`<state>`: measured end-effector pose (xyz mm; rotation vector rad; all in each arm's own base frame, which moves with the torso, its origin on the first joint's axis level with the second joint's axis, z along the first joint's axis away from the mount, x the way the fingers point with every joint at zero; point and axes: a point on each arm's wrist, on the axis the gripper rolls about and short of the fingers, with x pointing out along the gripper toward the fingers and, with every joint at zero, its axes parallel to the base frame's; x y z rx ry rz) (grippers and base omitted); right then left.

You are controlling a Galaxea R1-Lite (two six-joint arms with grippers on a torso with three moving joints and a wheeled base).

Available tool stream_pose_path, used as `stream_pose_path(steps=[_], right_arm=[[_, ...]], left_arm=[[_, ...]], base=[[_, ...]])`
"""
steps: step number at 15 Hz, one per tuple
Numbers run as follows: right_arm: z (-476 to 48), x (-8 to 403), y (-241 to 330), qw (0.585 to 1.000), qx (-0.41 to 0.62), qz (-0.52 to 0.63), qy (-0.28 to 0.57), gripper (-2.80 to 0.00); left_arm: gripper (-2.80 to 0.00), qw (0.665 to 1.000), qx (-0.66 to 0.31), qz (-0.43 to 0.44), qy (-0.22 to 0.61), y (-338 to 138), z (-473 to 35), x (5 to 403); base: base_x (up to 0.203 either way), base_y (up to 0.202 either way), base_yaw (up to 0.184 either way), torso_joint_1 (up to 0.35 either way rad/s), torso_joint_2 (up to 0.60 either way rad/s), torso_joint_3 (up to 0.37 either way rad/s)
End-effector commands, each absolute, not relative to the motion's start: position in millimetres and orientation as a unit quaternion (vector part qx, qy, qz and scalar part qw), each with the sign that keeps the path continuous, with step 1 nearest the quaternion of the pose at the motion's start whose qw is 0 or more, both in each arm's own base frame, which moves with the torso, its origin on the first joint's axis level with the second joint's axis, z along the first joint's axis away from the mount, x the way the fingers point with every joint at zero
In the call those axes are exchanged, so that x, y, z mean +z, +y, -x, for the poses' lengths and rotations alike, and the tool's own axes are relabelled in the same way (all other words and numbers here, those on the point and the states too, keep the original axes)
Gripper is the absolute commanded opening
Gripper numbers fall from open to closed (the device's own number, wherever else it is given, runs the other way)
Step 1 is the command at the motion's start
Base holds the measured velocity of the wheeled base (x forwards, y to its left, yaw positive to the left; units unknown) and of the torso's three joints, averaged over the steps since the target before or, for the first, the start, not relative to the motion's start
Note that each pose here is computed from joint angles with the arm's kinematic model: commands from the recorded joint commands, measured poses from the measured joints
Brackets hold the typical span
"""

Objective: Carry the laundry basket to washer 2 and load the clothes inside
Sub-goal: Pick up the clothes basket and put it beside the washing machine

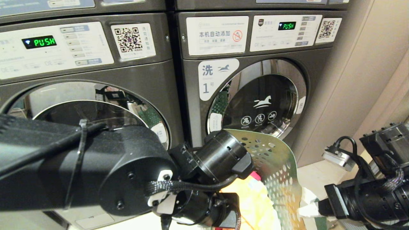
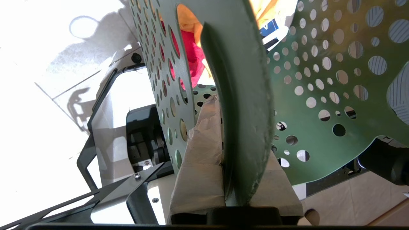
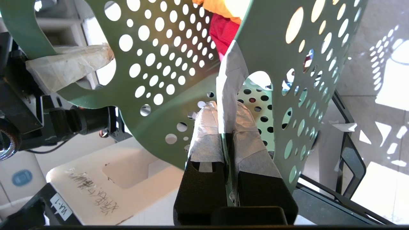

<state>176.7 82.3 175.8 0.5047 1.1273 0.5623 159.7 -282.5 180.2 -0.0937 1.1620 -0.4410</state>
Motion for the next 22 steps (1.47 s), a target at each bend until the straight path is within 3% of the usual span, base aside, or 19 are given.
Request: stream_pose_path(steps=[1, 11, 22], right_arm=[[-174.7, 177.0, 81.6, 0.778, 0.262, -0.235, 0.520, -2.80], [-159.1, 176.6, 73.6, 0.783, 0.260, -0.239, 0.513, -2.80], [-194.8, 166.3, 62.9, 0.837, 0.190, -0.144, 0.493, -2.80]], left_arm=[[-2.80, 0.812, -0.204, 0.044, 0.546, -282.5, -159.6, 179.5], [-2.80, 0.808, -0.211, 0.035, 0.548, -286.4, -153.3, 177.6], [-2.80, 0.815, -0.236, 0.035, 0.528, -325.5, -173.9, 176.5]], base=[[0.000, -0.002, 0.053, -0.002, 0.00, 0.002], [0.000, 0.000, 0.000, 0.001, 0.00, -0.029], [0.000, 0.000, 0.000, 0.003, 0.00, -0.196]])
